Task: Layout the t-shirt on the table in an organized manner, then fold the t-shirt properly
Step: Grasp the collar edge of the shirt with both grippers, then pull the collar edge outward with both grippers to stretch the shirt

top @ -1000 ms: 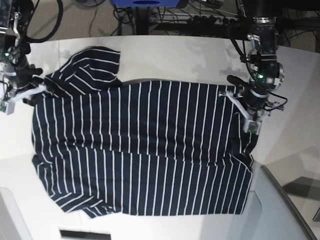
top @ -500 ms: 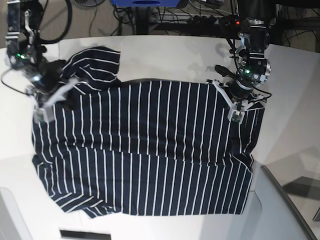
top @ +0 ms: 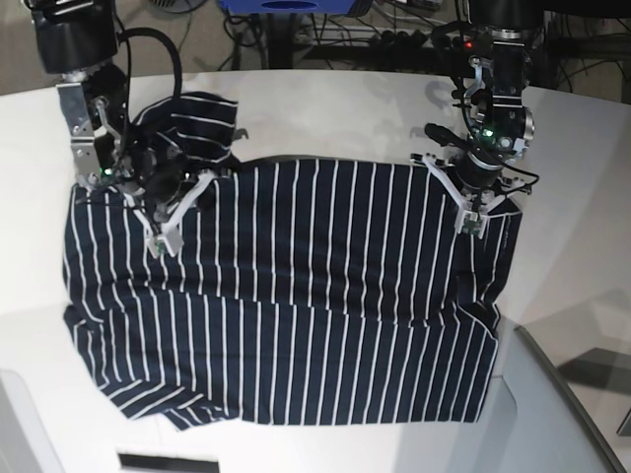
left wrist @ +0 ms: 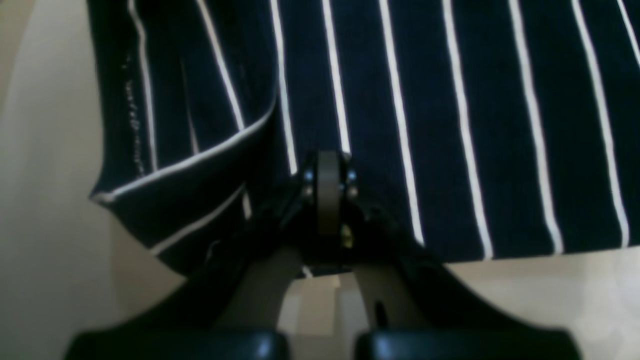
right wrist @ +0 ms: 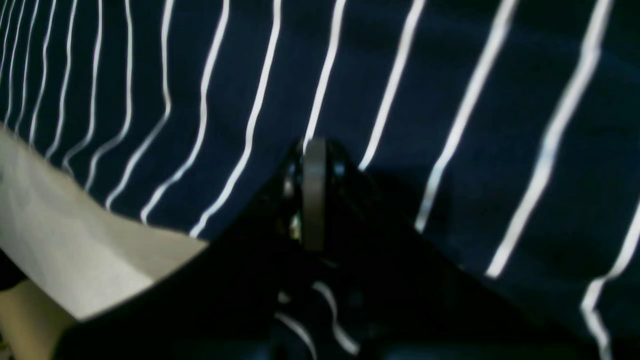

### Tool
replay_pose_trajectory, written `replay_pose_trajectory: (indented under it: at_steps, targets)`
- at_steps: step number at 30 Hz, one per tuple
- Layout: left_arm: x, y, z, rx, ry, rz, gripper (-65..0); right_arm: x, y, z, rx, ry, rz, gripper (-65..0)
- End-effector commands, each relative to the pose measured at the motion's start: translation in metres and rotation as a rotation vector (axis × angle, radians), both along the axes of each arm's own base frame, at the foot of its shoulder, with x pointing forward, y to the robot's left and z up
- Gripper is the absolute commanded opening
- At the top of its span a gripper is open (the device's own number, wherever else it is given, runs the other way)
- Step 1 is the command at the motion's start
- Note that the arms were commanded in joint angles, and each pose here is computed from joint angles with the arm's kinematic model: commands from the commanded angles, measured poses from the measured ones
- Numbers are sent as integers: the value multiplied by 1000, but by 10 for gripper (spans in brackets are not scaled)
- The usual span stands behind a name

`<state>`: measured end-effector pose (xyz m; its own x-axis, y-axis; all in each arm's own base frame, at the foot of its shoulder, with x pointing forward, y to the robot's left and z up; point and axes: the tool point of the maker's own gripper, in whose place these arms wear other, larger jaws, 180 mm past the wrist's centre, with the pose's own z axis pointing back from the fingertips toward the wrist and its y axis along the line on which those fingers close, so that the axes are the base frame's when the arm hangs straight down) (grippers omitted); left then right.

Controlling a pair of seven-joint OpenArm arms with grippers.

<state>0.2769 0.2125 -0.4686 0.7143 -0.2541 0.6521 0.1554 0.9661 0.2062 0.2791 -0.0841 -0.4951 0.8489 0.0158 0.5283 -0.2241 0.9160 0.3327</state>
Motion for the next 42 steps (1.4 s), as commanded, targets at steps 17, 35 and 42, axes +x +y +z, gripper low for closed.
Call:
replay_pose_trajectory:
  at_steps: [17, 35, 42]
  targets:
    - [-33, 121, 7, 77, -92, 324, -650, -17, -40, -27, -37, 79, -116, -642]
    - [-118, 140, 31, -171, -143, 561, -650, -17, -20, 30, -6, -102, -65, -635]
    - [-126, 123, 14, -291, -121, 570, -650, -27, -2, 82, 24, -230, -23, -603]
